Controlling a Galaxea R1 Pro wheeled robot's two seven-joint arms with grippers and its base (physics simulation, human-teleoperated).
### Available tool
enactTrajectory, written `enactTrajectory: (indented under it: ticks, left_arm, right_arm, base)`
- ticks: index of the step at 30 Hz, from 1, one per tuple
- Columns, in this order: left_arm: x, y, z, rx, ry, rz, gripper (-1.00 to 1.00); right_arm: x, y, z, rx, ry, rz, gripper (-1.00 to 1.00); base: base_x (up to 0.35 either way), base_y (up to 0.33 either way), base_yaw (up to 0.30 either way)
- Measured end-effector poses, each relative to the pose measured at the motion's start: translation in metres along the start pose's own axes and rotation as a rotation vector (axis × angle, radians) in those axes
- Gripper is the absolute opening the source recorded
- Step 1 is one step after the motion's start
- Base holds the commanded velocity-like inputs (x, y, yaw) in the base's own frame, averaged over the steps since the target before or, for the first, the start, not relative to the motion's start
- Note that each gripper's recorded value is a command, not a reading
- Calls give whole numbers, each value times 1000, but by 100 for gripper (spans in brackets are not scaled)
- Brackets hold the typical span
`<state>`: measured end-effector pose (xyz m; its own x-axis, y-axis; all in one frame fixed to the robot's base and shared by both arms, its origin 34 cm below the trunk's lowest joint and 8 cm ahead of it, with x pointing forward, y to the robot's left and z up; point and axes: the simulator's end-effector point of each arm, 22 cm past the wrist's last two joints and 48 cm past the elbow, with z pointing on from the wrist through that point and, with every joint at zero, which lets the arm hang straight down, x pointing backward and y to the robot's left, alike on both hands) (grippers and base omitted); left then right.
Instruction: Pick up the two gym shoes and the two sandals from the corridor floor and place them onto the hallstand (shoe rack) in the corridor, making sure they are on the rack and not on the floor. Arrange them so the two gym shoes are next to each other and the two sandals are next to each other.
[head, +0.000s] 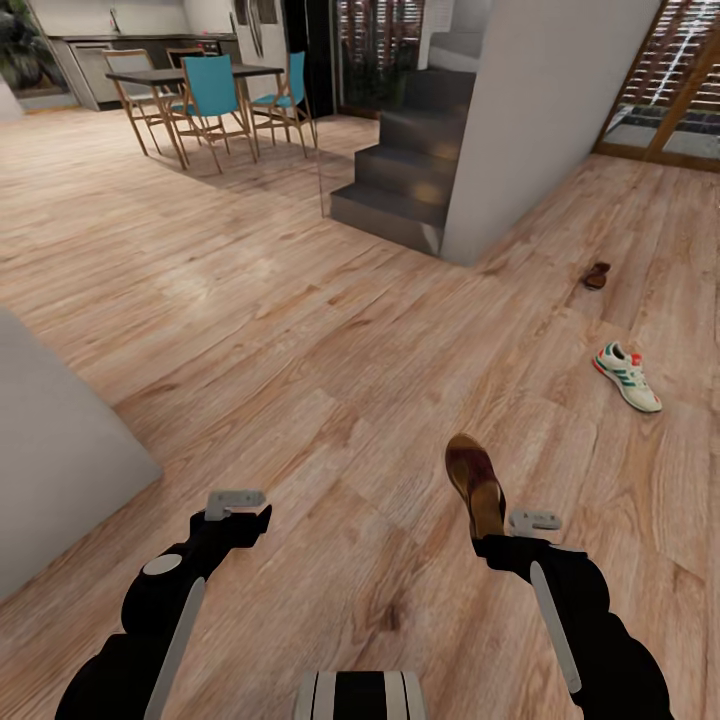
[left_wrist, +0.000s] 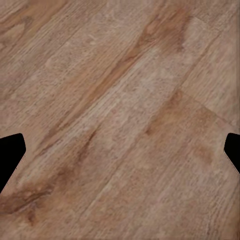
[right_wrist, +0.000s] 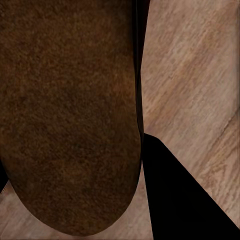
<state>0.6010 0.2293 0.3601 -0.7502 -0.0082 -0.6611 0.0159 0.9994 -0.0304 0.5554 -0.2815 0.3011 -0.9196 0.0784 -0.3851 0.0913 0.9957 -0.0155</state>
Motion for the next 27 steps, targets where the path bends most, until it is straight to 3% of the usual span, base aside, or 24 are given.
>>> enactTrajectory:
  ticks: [20,27]
  left_arm:
    - [-51,-2,-38,1,-114,4,100]
    - [-70,-2,-51,1,-126,5,100]
  right_arm:
    - [-41,1,-45,-9,-114,6,-100]
    - [-55,1,-63,-10,-125,6,-100]
  base:
    - [0,0,0]
    - [0,0,0]
